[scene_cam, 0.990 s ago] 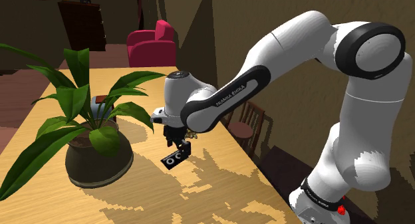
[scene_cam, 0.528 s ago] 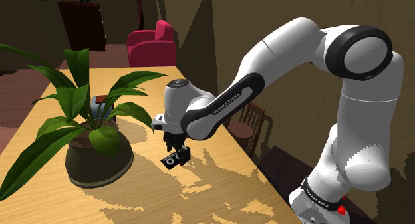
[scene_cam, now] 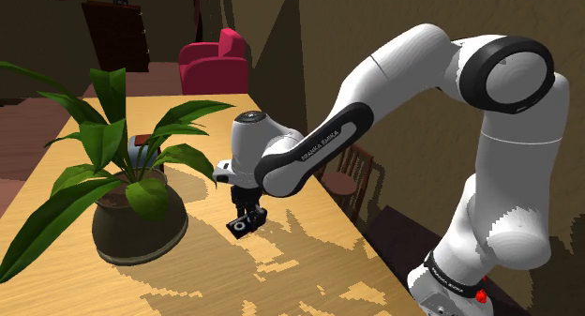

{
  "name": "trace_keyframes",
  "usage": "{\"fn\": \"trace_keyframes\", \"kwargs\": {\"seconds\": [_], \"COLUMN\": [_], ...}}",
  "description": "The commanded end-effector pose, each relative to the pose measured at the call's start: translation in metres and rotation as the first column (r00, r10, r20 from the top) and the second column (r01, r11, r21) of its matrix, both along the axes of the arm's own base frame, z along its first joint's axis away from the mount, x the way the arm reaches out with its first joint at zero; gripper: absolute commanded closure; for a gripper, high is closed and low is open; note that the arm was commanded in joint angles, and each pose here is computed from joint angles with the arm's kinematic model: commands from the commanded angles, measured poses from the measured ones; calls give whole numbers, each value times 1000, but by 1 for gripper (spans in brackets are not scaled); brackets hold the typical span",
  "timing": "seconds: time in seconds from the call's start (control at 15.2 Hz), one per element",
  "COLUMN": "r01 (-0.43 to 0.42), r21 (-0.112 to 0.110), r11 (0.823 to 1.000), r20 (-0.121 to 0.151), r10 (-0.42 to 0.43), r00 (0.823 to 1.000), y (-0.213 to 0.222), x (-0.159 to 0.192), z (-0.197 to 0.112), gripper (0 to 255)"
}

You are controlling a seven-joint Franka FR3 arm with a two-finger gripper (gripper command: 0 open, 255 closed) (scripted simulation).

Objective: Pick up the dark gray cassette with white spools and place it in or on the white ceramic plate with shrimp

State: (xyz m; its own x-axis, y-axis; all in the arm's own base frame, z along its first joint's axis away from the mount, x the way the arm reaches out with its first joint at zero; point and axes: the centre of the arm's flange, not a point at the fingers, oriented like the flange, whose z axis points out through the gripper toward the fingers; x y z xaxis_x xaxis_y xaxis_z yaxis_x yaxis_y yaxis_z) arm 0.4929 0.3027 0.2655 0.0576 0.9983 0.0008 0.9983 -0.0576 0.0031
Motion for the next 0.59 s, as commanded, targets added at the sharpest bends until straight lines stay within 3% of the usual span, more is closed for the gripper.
{"fn": "trace_keyframes", "kwargs": {"seconds": [0.0,0.53], "r01": [0,0], "r21": [-2,-2], "r11": [1000,1000], "r20": [-5,-5], "r10": [0,0], "r00": [1000,1000], "y": [0,-1], "x": [-1,-1], "z": [-3,2], "gripper": [255,255]}}
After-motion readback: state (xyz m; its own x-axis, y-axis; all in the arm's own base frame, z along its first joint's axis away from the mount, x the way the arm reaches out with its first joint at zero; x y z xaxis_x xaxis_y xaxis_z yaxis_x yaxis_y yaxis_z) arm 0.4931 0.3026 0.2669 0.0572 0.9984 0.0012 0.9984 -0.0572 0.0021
